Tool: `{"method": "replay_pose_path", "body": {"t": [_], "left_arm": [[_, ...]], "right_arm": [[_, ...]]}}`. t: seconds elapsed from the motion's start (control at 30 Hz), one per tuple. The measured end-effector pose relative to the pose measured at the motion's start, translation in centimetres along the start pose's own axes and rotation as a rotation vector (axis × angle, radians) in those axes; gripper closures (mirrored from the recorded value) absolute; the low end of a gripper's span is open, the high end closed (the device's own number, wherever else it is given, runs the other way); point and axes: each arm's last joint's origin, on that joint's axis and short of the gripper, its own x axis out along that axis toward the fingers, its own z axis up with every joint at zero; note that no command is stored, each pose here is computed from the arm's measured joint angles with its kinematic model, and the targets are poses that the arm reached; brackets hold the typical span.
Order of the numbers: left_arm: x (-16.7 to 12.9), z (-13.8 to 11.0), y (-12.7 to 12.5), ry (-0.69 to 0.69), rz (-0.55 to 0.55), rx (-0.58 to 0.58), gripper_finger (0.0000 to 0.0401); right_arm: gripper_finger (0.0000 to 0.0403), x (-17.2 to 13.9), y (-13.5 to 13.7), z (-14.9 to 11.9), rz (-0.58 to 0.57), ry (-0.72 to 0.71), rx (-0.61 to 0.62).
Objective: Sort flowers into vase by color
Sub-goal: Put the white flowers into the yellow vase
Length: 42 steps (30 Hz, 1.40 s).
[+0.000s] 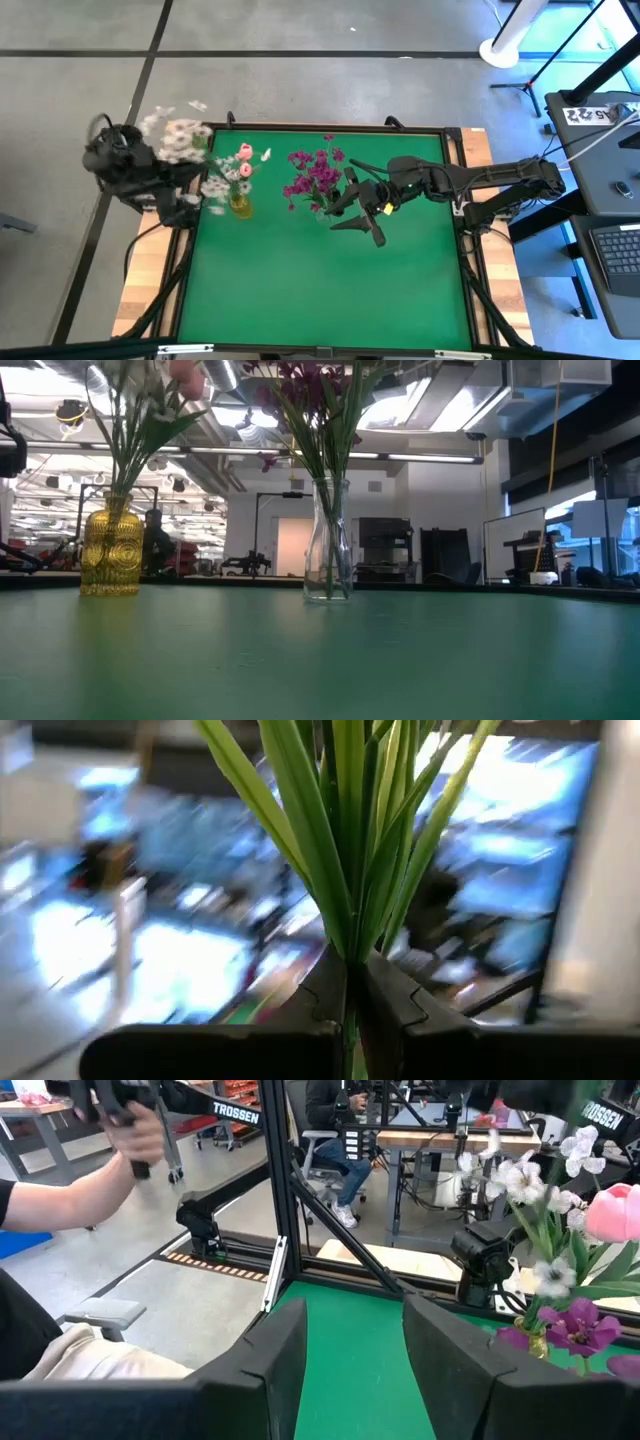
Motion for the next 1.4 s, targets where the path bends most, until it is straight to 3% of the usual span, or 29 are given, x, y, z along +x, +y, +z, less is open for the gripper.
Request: {"method": "replay_pose_path", "body": {"t": [0.2, 0.43, 0.67, 0.93, 1.1, 1.4], "left_arm": [[-0.3, 1.9, -0.5, -0.226, -0.326, 0.029, 0.0396], [0.1, -0.1, -1.4, -0.246, -0.331, 0.062, 0.0396], [0.7, -0.4, -1.2, -0.272, -0.198, 0.109, 0.0397], [4.1, -2.1, -3.0, -0.173, 0.049, 0.269, 0.0399], [6.0, -2.5, -2.8, -0.146, 0.267, 0.316, 0.0399], [7.9, -2.1, -1.7, -0.204, 0.358, 0.371, 0.0399]], "right_arm": [[0.0237, 0.0, 0.0, 0.0, 0.0, 0.004, 0.001], [0.0237, 0.0, 0.0, 0.0, 0.0, 0.004, 0.001], [0.0237, 0.0, 0.0, 0.0, 0.0, -0.002, -0.001], [0.0237, 0.0, 0.0, 0.1, 0.0, -0.004, -0.027], [0.0237, 0.0, 0.0, 0.0, 0.0, -0.001, -0.025], [0.0237, 0.0, 0.0, 0.0, 0.001, 0.005, -0.021]]}}
